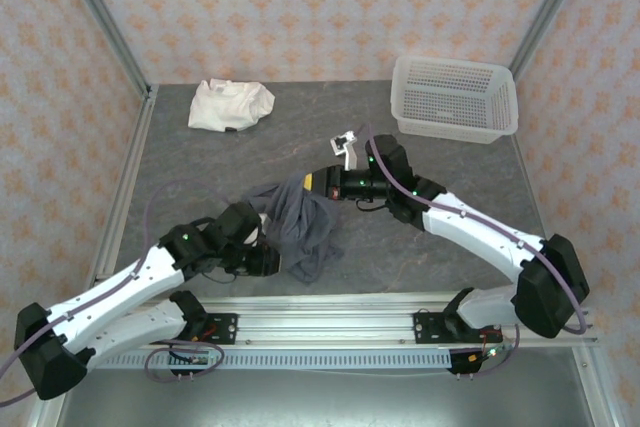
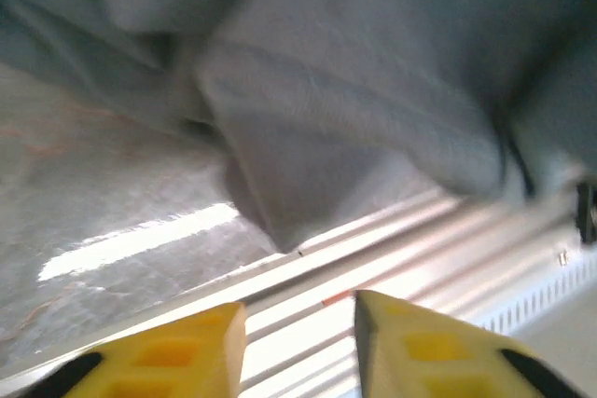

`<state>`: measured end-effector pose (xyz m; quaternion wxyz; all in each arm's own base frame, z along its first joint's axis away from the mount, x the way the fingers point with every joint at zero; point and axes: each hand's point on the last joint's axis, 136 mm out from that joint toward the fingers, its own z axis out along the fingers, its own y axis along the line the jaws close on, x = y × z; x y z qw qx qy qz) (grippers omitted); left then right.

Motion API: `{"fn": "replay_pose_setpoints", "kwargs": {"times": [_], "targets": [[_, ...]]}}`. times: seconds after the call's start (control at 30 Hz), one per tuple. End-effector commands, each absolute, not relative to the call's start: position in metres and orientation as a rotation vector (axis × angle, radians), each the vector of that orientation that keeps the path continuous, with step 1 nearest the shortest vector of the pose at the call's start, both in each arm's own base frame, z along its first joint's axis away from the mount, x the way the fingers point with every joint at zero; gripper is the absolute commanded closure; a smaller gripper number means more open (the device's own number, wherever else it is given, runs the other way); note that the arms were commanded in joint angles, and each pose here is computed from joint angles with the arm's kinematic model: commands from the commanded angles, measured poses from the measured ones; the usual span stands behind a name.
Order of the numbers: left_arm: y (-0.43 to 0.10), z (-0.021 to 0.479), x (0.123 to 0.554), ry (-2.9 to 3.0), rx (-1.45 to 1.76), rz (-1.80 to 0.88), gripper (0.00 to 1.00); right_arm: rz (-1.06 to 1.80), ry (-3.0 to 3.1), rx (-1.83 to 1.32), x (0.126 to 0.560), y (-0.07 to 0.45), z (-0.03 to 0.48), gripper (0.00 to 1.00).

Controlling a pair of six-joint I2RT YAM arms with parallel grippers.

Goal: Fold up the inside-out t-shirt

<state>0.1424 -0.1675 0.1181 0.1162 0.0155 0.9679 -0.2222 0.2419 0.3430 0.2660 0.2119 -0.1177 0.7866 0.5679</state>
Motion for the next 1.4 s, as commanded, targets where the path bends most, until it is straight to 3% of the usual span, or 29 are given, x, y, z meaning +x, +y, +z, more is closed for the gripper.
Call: {"fn": "replay_pose_setpoints", "kwargs": {"times": [0.0,0.1,0.23,0.33,0.63,0.73,0.8,0.87,0.9,0.93,1.0,1.1,1.2,1.3,1.37], "targets": [[-0.139,0.173,0.185,2.624,-0.014,-0.467,0.54,1.724,2.153,-0.289,0.234,0.351,0.278,1.0],[-0.123,0.234,0.203,2.457,-0.036,-0.46,0.47,1.583,2.227,-0.256,0.239,0.341,0.266,1.0],[-0.177,0.283,0.205,2.37,0.152,-0.793,0.43,1.535,2.237,-0.239,0.244,0.339,0.265,1.0],[-0.211,0.28,0.207,2.401,0.254,-0.928,0.4,1.544,2.237,-0.229,0.248,0.343,0.267,1.0],[-0.226,0.216,0.23,2.498,0.293,-0.798,0.36,1.608,2.199,-0.219,0.255,0.354,0.277,1.0],[-0.216,0.219,0.244,2.494,0.196,-0.728,0.49,1.605,2.209,-0.217,0.255,0.353,0.275,1.0],[-0.213,0.23,0.248,2.463,0.171,-0.747,0.52,1.594,2.222,-0.218,0.253,0.352,0.271,1.0],[-0.211,0.239,0.247,2.424,0.162,-0.79,0.63,1.587,2.233,-0.214,0.253,0.351,0.266,1.0],[-0.212,0.243,0.246,2.404,0.159,-0.826,0.73,1.584,2.24,-0.21,0.252,0.35,0.262,1.0],[-0.214,0.247,0.246,2.387,0.149,-0.872,0.97,1.58,2.248,-0.201,0.253,0.35,0.259,1.0],[-0.221,0.268,0.245,2.319,0.092,-1.084,1.0,1.56,2.251,-0.19,0.255,0.348,0.25,1.0],[-0.241,0.339,0.243,2.033,0.068,-1.535,1.0,1.447,2.312,-0.076,0.268,0.333,0.211,1.0],[-0.244,0.364,0.232,1.998,0.148,-1.567,1.0,1.334,2.337,-0.053,0.272,0.323,0.196,0.79],[-0.233,0.336,0.225,2.126,0.221,-1.386,1.0,1.209,2.23,0.024,0.275,0.295,0.221,0.66],[-0.23,0.32,0.22,2.174,0.257,-1.337,1.0,1.152,2.17,0.113,0.271,0.27,0.239,0.45]]}}
